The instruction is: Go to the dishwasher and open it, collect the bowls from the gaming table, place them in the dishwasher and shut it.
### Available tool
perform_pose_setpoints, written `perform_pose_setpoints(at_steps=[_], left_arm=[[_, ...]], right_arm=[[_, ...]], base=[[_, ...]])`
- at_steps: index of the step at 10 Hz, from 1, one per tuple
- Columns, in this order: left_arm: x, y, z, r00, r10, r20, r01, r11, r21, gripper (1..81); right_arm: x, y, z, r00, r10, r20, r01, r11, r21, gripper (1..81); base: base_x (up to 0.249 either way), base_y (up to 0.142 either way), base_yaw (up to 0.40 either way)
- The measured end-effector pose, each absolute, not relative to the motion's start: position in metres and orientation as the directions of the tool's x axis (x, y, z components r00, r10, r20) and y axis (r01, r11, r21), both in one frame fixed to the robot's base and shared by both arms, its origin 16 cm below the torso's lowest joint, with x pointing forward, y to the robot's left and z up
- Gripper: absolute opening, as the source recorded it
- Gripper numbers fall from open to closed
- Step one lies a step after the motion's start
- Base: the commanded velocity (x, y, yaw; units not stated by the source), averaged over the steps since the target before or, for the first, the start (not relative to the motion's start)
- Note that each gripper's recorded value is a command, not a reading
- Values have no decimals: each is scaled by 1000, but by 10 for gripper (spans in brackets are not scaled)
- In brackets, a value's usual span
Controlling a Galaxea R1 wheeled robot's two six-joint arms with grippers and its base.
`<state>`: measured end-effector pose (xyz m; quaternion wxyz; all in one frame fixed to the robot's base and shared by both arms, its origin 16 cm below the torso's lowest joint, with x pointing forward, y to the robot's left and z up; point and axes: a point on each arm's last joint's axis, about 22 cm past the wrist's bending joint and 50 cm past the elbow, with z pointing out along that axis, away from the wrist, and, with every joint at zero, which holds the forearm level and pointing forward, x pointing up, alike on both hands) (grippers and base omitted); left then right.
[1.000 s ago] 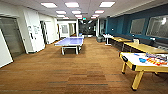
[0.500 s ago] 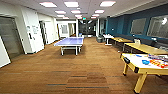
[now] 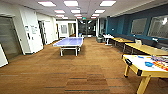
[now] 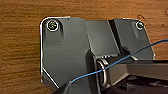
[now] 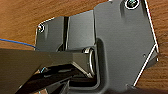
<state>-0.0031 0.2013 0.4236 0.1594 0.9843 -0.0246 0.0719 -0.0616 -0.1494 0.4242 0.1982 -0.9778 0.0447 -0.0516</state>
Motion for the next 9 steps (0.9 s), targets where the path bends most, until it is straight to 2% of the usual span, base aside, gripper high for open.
perform_pose_setpoints(at_steps=[9], left_arm=[[-3, 201, 424, 988, -25, 149, -71, -948, 310, 811]], right_arm=[[-61, -149, 424, 991, -108, 83, -67, -917, -393, 811]], base=[[181, 0, 0]])
